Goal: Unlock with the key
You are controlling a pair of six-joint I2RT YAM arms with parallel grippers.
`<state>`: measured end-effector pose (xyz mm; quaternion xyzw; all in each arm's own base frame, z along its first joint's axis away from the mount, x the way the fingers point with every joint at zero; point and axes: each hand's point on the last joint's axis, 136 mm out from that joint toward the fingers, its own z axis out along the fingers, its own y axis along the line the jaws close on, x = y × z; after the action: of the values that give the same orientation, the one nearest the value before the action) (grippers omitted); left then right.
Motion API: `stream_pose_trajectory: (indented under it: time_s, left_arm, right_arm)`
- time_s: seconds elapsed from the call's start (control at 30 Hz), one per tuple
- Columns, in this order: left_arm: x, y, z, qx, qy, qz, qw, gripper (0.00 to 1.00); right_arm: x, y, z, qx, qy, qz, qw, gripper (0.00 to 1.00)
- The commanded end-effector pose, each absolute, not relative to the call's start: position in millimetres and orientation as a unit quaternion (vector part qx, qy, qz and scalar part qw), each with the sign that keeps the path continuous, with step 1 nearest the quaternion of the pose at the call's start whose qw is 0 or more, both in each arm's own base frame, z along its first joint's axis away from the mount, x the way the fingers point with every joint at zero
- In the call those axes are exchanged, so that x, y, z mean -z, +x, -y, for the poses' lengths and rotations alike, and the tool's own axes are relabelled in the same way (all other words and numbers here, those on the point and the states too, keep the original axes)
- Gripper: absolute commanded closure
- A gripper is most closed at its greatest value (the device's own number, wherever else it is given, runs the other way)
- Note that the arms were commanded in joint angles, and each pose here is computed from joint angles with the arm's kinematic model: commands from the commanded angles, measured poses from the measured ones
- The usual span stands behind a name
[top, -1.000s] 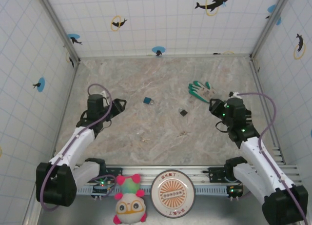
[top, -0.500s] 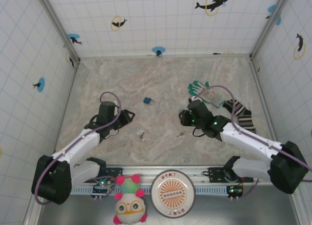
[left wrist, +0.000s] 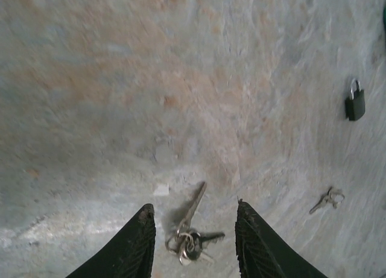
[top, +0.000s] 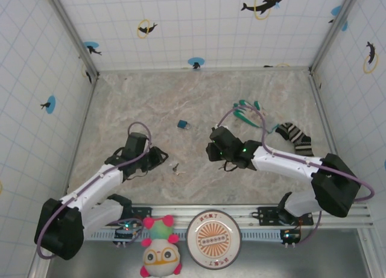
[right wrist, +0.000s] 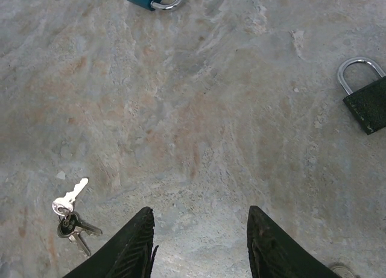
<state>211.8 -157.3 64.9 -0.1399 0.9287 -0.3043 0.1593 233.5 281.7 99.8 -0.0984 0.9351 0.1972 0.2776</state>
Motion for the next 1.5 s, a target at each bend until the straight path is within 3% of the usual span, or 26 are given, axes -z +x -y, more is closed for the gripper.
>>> stream_pose_trajectory:
  time_s: [0.0, 0.4, 0.73, 1.07, 1.47]
  left_arm:
    - [-57, 198, 165, 0.289, -0.143, -0.938, 0.129, 0.62]
    - [-26, 179, 189, 0.164, -0.113, -0.977, 0.078, 0.59]
    - [-17, 182, 192, 0.126, -0.107, -0.984, 0.074, 0.72]
    - [-17, 185, 198, 0.118, -0.091, -0.986, 0.075, 0.95]
    - [-34, 195, 207, 0.123, -0.066, -0.986, 0.094, 1.00]
  right_arm:
    - [-109, 242, -288, -0.199, -0.084, -0.931, 0.294, 0.55]
    - [-99, 239, -275, -0.186, -0.061, -0.934, 0.298, 0.52]
    - [-96, 239, -268, -0.175, -0.056, -0.935, 0.304, 0.51]
    - [-92, 241, -269, -0.171, -0.054, -0.937, 0.300, 0.51]
    - [-99, 243, -265, -0.162, -0.052, -0.935, 0.310, 0.51]
